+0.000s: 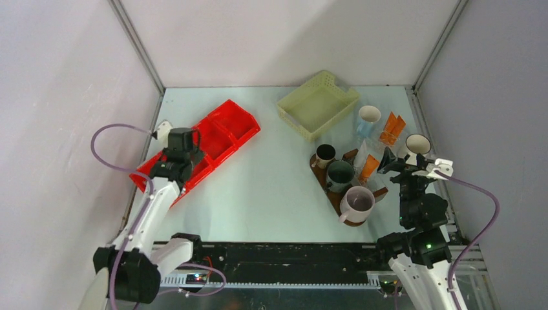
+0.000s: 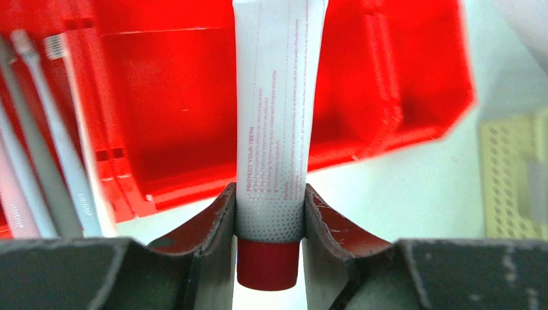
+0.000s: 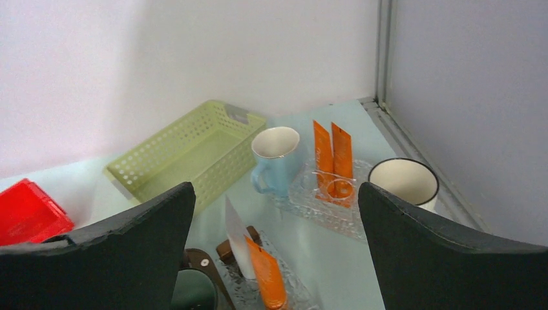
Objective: Prepare toiletry sets of a toothbrush and toothpaste on the tray
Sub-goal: Pick up the toothpaste from the storage box, then place the toothpaste in the toothpaste holder.
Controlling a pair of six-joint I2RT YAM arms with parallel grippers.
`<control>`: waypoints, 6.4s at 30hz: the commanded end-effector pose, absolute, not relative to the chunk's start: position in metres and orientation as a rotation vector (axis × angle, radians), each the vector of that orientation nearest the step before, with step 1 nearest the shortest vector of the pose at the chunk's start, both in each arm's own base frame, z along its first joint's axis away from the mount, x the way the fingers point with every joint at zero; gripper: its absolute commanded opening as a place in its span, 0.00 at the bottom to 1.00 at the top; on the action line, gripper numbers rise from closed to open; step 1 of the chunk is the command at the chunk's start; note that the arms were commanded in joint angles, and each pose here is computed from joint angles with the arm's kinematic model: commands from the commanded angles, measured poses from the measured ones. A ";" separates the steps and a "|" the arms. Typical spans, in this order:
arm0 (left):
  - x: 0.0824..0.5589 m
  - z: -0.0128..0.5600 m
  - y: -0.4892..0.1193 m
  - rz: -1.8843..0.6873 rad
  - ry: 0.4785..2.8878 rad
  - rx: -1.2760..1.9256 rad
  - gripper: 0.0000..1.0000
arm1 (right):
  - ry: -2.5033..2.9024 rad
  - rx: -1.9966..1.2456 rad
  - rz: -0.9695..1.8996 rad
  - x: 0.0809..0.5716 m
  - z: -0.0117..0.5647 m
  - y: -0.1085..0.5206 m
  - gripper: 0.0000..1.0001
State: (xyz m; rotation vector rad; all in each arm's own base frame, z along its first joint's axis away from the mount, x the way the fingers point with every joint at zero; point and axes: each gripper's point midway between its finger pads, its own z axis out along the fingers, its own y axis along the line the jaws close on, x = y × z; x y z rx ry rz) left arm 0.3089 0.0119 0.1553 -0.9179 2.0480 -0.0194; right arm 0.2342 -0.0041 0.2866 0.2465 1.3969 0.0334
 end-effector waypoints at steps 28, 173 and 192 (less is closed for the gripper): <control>0.258 0.315 -0.240 -0.571 1.343 0.398 0.15 | 1.466 -0.169 0.692 0.216 0.381 0.122 0.91; 0.262 0.286 0.019 0.009 1.570 -0.388 1.00 | 1.580 0.236 0.026 0.267 0.226 0.005 0.00; 0.262 0.286 0.019 0.000 1.567 -0.391 1.00 | 1.652 0.284 -0.023 0.266 0.208 -0.003 0.00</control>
